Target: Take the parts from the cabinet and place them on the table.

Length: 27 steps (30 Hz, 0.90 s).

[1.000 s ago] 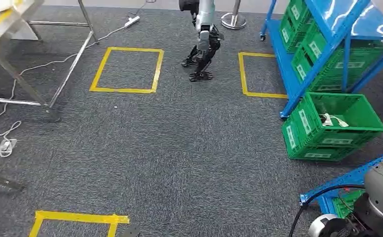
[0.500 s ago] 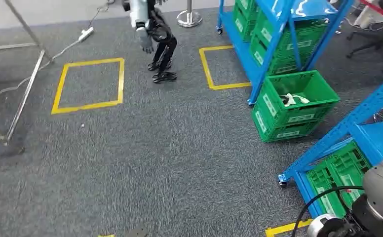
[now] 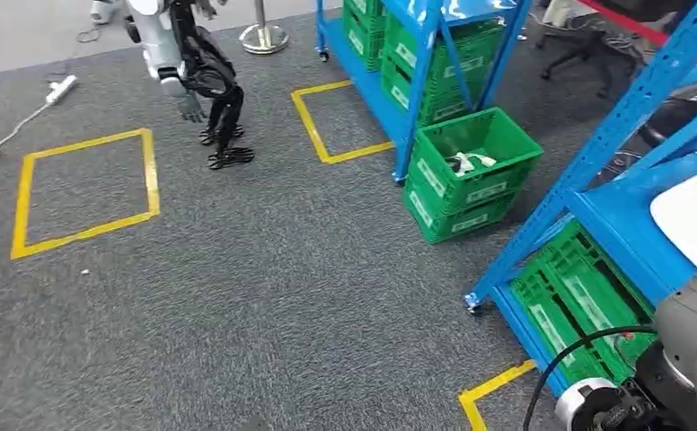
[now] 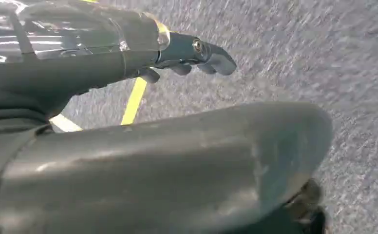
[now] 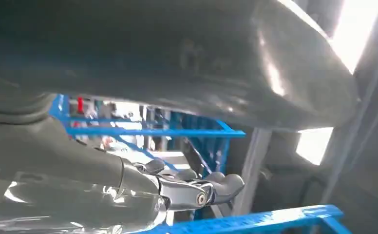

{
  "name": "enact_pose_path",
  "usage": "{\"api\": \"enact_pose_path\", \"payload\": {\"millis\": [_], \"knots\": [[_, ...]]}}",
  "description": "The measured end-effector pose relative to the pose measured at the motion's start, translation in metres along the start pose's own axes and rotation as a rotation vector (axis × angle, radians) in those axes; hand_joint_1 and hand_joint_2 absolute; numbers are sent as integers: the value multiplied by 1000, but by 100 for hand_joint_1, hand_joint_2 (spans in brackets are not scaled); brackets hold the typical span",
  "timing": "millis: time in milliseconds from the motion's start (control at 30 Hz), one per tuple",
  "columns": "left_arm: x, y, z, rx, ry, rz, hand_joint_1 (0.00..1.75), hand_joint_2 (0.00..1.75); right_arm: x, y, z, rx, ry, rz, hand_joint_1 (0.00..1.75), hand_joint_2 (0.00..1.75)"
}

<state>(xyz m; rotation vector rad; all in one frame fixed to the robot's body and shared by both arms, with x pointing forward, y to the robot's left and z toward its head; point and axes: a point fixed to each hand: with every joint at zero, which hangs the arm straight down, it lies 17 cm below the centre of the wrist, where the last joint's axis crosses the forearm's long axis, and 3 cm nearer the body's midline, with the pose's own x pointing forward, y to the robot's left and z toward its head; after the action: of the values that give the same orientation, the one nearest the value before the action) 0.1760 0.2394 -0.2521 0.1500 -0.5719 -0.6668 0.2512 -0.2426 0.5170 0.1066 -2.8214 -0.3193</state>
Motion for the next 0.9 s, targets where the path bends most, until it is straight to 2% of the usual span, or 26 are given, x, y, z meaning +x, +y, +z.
{"api": "enact_pose_path", "payload": {"millis": [533,900], "knots": [[24,-3,-4,-25,-38,-28,0,0,0,5,-8,15,-11,11,0,0],[18,-8,-2,-37,-34,-51,0,0,-5,7,-7,19,14,3,0,0]]}}
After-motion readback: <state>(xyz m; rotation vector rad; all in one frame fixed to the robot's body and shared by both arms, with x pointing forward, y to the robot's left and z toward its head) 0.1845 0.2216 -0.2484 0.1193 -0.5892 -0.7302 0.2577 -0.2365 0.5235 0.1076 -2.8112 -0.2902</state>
